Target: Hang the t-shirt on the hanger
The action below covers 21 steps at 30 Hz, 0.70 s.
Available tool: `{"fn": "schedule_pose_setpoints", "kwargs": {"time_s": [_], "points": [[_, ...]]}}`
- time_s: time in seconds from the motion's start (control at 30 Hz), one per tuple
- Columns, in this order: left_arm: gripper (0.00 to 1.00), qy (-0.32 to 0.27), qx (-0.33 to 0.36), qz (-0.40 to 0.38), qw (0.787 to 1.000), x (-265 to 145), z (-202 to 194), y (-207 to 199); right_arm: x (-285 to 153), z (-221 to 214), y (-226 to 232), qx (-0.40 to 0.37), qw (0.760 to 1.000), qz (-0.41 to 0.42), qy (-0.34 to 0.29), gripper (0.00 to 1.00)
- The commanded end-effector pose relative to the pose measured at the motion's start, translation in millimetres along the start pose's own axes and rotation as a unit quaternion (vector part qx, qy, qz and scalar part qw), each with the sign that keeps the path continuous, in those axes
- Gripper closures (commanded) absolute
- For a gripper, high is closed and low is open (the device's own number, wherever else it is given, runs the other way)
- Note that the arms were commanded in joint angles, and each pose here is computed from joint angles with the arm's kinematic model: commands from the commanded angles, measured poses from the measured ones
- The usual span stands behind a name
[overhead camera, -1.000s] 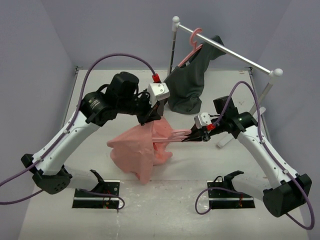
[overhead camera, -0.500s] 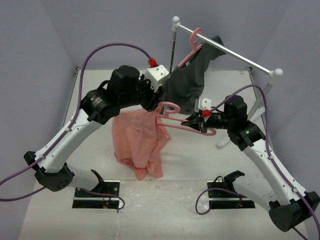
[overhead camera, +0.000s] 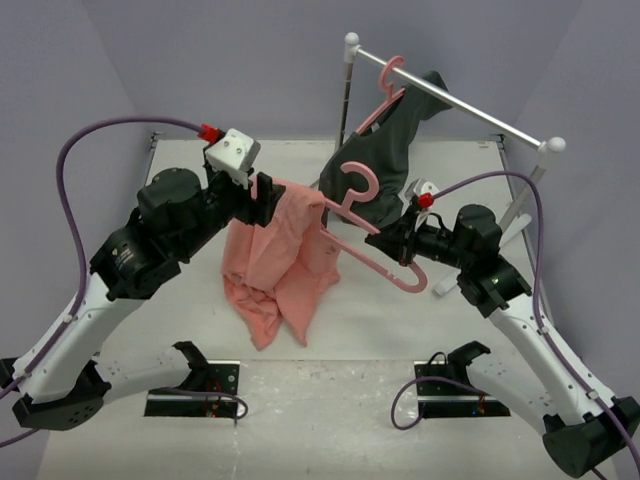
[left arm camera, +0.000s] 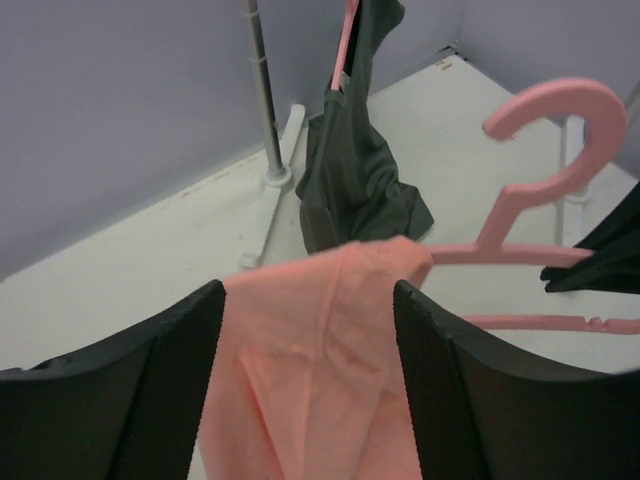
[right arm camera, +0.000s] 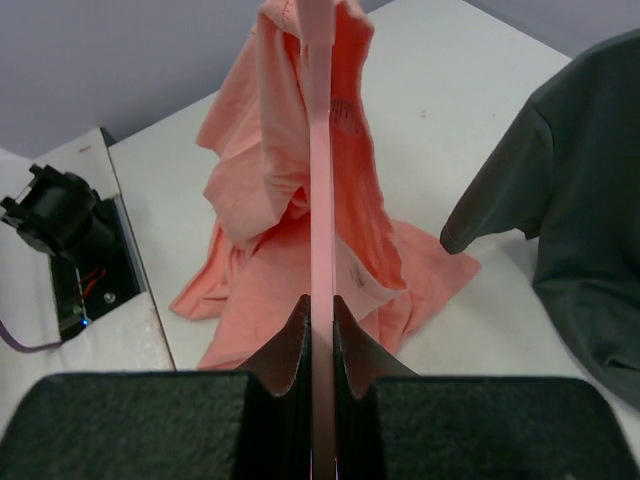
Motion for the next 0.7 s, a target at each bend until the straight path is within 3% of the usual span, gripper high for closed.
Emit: {"fn": "schedule_pose_setpoints", "kwargs": {"time_s": [0.0, 0.1, 0.23, 0.4, 0.47, 0.5, 0.57, 0.63, 0.67], "points": [[0.25, 0.042, -0.029, -0.077, 0.996, 9.6, -62.8, -40.3, -14.9, 45.5, 14.2, 0.033, 0.996, -0.036, -0.073, 1.00], [0.00, 0.033, -0.034, -0.114, 0.992, 25.4, -80.8, -60.3, -19.6, 49.4, 19.0, 0.048, 0.995, -0.043, -0.071, 1.00], [0.00, 0.039, -0.031, -0.113, 0.992, 48.8, -98.0, -69.1, -23.5, 53.0, 29.6, 0.049, 0.995, -0.034, -0.074, 1.00], [0.04, 0.067, -0.018, -0.024, 0.997, 78.5, -115.5, -51.4, -27.4, 52.1, 41.6, 0.053, 0.997, -0.013, -0.059, 1.00], [0.47, 0.079, -0.012, 0.033, 0.996, 86.0, -116.4, -36.1, -29.5, 49.7, 43.8, 0.054, 0.997, -0.011, -0.051, 1.00], [0.57, 0.082, -0.010, 0.050, 0.995, 87.0, -115.0, -30.8, -30.0, 49.4, 43.2, 0.053, 0.997, -0.014, -0.050, 1.00], [0.65, 0.089, -0.007, 0.076, 0.993, 85.3, -113.0, -22.2, -30.6, 46.8, 40.1, 0.050, 0.997, -0.023, -0.048, 1.00], [0.91, 0.096, -0.001, 0.099, 0.990, 80.5, -111.0, -13.7, -30.2, 41.8, 37.4, 0.049, 0.998, -0.026, -0.040, 1.00], [0.98, 0.099, 0.001, 0.108, 0.989, 78.1, -109.8, -10.1, -29.6, 39.8, 36.3, 0.049, 0.998, -0.027, -0.036, 1.00]]}}
Point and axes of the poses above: each gripper's point midway between its finger pads, its own x axis out along the fingers, its own y axis along the line the jaws close on, z = x × y, the point moved 3 cm from there along -x, back along the fingers, and after that the axes turned 13 degrees about x, right-handed, at the moved point
